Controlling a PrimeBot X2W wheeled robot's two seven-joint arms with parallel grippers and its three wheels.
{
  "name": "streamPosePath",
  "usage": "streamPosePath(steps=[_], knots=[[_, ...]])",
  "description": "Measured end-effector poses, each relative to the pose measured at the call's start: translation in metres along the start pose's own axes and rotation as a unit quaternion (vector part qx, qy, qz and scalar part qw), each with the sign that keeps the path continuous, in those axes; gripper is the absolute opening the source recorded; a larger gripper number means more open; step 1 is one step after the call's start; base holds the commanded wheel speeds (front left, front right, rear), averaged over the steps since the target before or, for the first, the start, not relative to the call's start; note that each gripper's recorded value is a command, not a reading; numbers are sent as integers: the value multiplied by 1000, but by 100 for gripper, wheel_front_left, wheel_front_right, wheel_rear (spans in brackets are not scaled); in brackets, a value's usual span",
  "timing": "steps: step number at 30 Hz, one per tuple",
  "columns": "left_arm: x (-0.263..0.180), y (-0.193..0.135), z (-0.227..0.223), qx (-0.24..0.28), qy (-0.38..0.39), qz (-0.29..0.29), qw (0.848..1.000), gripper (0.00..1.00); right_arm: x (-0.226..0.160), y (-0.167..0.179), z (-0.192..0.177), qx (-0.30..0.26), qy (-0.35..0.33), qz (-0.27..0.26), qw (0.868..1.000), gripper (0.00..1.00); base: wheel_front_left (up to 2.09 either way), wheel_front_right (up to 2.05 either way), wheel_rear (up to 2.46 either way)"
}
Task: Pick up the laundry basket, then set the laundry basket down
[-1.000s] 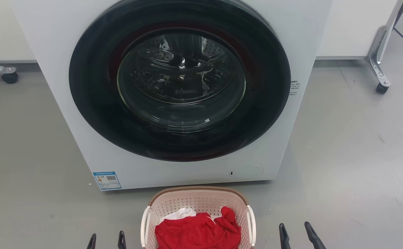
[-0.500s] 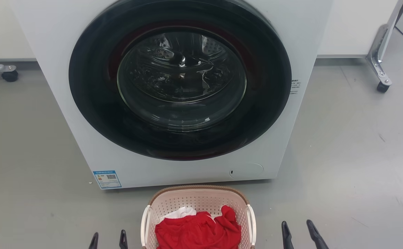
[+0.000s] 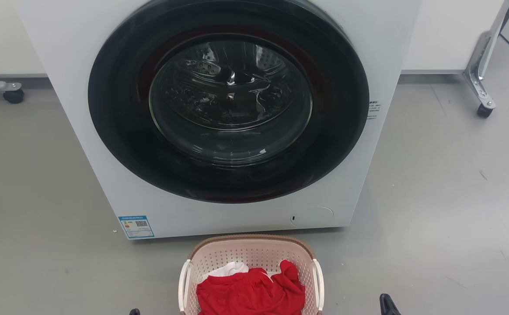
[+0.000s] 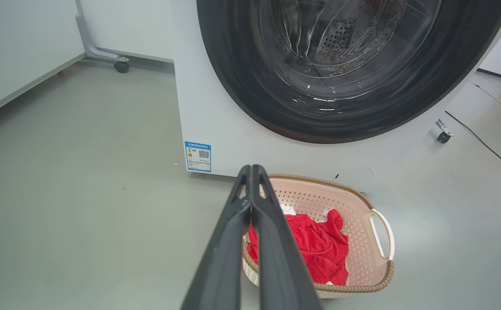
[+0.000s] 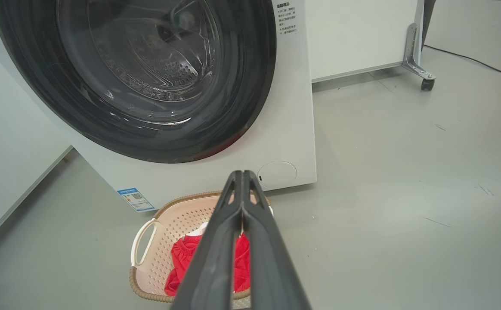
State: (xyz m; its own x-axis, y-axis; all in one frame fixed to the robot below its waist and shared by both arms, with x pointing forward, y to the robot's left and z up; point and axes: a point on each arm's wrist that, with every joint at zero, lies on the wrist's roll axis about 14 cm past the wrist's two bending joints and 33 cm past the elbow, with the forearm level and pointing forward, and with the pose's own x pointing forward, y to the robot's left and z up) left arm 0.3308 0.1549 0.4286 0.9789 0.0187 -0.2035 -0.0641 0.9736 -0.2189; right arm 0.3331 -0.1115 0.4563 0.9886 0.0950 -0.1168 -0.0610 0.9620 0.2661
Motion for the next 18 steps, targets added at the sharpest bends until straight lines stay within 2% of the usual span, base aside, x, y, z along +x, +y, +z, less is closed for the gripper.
streamPosePath(steps=[18], knots=[[6, 12, -1, -138, 28, 22, 990, 0, 8, -24, 0, 136, 25, -37, 990, 0, 0, 0, 0]])
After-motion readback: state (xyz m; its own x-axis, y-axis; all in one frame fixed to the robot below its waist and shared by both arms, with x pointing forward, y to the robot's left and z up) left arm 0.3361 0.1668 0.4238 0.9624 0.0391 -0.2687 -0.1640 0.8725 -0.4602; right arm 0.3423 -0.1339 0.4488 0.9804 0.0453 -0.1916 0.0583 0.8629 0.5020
